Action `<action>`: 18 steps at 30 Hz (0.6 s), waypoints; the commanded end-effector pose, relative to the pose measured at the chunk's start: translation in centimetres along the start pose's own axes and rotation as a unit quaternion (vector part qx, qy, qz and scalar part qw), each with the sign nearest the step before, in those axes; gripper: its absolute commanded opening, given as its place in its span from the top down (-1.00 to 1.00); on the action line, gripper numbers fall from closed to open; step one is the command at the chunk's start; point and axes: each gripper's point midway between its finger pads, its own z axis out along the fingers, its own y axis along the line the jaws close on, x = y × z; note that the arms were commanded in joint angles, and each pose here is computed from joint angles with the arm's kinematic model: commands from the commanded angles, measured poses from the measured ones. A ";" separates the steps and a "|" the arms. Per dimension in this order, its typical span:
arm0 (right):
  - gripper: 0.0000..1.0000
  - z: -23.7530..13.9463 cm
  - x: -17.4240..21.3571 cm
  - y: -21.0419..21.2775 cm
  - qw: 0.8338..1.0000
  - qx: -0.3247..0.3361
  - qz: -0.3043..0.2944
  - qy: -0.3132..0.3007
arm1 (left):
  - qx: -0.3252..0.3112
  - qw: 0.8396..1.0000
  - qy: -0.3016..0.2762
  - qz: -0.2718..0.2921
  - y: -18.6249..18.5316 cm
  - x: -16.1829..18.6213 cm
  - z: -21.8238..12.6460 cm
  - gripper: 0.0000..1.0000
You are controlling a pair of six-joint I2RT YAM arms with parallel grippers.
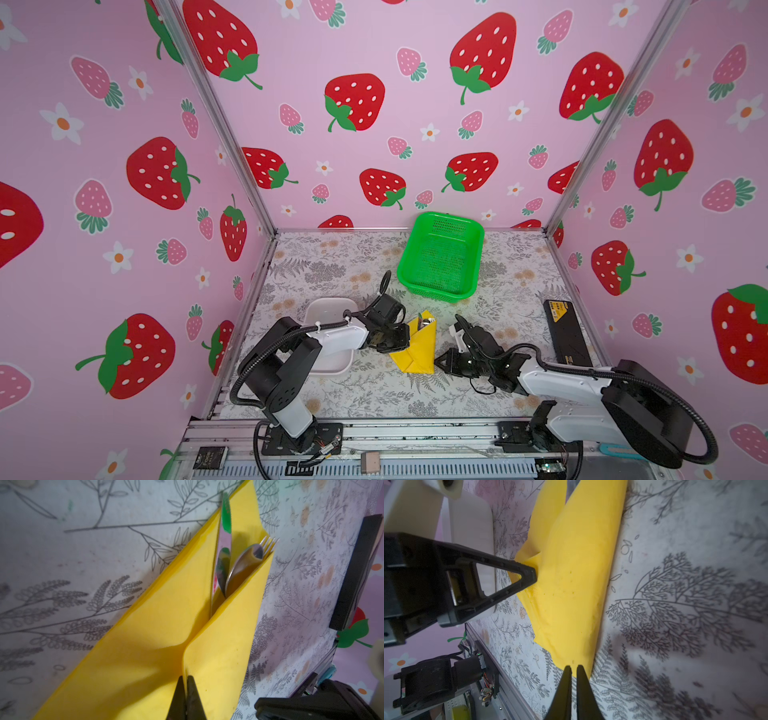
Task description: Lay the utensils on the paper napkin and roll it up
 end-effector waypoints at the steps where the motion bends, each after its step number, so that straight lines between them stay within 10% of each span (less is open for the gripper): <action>1: 0.79 0.0 -0.7 -0.3 1.000 0.014 0.009 -0.014 | -0.008 1.000 -0.002 -0.004 0.7 0.3 -0.3 1.00; 18: 0.78 0.7 0.0 3.1 0.997 -0.067 -0.014 0.022 | -0.006 1.000 -0.007 -0.008 0.8 0.4 -0.1 1.00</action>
